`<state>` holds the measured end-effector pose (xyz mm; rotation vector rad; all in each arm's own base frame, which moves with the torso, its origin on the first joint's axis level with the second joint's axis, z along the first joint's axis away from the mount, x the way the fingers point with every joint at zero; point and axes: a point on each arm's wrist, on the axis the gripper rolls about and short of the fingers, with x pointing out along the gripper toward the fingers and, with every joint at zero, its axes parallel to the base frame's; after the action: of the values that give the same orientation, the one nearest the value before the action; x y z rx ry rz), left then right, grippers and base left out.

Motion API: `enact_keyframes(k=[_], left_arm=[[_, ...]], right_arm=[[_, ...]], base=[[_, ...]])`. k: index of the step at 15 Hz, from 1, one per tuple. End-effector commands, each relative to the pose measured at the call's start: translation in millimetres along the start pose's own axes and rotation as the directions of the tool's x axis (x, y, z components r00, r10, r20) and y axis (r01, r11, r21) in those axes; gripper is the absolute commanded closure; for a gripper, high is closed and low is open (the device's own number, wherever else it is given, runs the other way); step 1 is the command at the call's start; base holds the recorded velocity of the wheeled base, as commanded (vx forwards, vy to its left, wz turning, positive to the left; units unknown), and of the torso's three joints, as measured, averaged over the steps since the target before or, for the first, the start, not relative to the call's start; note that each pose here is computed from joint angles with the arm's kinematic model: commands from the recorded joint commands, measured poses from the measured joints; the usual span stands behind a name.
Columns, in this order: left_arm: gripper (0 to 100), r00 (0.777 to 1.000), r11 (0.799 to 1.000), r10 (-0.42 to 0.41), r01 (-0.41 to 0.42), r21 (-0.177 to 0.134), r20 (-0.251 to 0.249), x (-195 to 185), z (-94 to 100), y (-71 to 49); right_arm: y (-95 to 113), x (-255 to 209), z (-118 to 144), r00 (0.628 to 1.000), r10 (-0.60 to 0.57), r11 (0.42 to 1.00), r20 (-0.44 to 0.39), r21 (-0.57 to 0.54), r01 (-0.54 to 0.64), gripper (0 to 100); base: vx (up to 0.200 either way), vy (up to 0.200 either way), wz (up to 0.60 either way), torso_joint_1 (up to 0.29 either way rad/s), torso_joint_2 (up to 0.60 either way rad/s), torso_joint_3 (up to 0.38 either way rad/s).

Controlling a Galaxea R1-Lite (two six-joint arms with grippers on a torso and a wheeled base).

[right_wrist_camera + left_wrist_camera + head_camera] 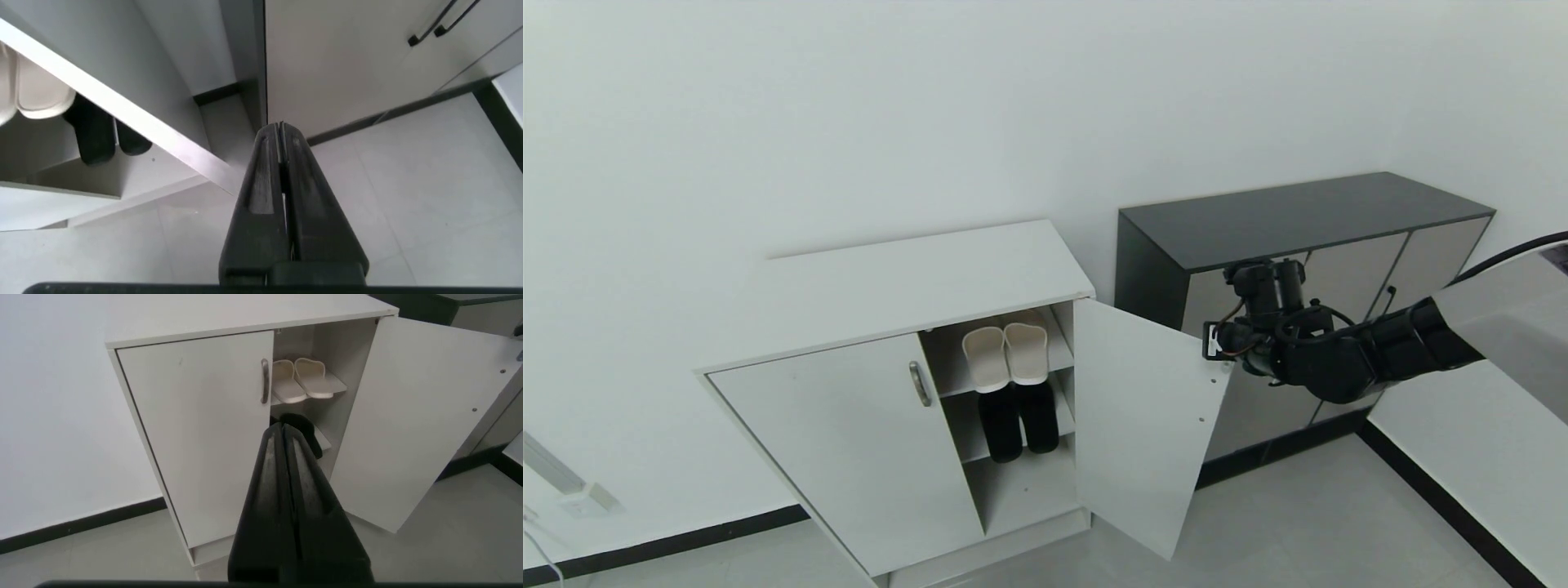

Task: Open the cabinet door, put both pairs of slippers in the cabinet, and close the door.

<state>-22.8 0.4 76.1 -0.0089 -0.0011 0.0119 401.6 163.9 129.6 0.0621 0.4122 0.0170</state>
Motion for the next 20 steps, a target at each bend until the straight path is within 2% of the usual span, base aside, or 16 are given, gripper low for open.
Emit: enact_keyframes(k=[1,5,14,20], left_arm=[[100,1.0,1.0,0.0,0.0,0.0,0.0,0,0.0,0.0],[100,1.0,1.0,0.0,0.0,0.0,0.0,0,0.0,0.0],[100,1.0,1.0,0.0,0.0,0.0,0.0,0,0.0,0.0],[100,1.0,1.0,0.0,0.0,-0.005,0.0,0,0.0,0.0]], right_arm=[[0,1,-2,1.0,-0.001,1.0,-0.006,-0.003,0.001,100],[4,-7,-3,1.0,0.01,1.0,-0.011,-0.012,-0.01,100],[62,-83,-25,0.979,0.198,0.975,-0.039,-0.098,-0.201,100],[65,-78,-36,0.977,0.208,0.972,-0.051,-0.104,-0.212,100]], base=[[0.0,0.0,0.0,0.0,0.0,0.0],[0.0,0.0,0.0,0.0,0.0,0.0],[0.0,0.0,0.0,0.0,0.0,0.0],[0.0,0.0,0.0,0.0,0.0,0.0]])
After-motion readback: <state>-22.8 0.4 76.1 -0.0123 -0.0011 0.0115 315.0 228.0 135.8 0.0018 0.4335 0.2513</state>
